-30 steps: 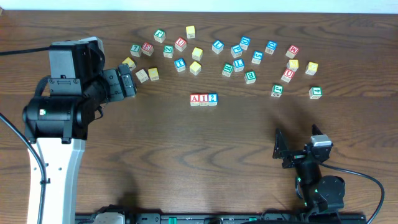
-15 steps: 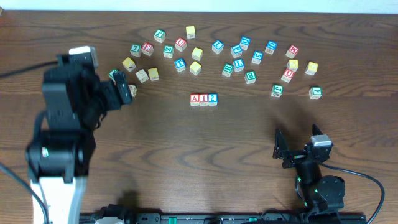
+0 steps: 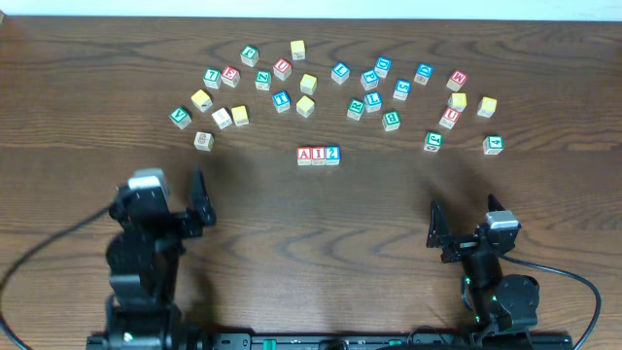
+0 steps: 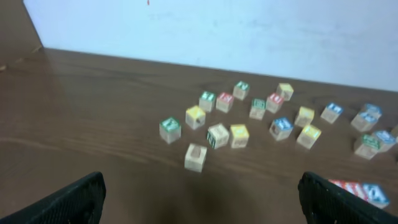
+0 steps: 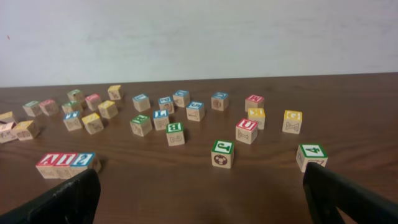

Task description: Spell out AI2

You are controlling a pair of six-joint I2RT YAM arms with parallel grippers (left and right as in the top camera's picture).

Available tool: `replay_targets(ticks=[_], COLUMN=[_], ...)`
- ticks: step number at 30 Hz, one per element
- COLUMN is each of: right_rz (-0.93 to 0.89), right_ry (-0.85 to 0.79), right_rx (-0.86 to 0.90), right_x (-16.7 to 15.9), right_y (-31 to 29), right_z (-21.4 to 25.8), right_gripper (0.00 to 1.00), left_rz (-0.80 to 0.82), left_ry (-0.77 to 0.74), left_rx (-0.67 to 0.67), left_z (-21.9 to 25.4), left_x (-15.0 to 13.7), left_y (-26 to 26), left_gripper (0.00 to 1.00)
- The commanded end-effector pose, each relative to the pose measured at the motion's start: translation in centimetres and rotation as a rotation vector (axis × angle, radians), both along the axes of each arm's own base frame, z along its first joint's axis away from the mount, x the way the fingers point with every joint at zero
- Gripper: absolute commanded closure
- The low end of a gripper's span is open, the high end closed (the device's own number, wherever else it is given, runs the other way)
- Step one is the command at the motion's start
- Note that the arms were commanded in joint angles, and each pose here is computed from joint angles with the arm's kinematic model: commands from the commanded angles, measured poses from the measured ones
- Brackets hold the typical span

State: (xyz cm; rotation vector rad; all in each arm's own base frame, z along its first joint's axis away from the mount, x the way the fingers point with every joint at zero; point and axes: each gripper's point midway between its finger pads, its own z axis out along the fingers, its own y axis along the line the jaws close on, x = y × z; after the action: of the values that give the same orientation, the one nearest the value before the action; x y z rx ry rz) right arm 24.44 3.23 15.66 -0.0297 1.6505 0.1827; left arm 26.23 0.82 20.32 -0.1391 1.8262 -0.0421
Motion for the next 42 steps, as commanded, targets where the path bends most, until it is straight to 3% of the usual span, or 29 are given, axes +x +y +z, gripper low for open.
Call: replay_targets(ticks=[1,16,42], right_rz=[-0.009,-0.009,-0.009], right_ry=[-0.002,-0.002,-0.002], right_rx=[-0.012,-0.012,-0.012], right_x=[0.0,0.0,0.0], right_y=[-0.2,-0.2,-0.2], right_z=[0.0,0.0,0.0], right_gripper=[0.01,0.01,0.01], left_rz=[0.01,-0.006,-0.007], left_ry=[-0.021,-0.049,-0.081], left_rx=[0.028,0.103,0.11], left_z=[-2.3,-7.2,-6.7], left_x=[-1.0,-2.1,-2.0], left_y=[0.3,0.3,0.3], left_gripper=[0.02,0.03,0.02])
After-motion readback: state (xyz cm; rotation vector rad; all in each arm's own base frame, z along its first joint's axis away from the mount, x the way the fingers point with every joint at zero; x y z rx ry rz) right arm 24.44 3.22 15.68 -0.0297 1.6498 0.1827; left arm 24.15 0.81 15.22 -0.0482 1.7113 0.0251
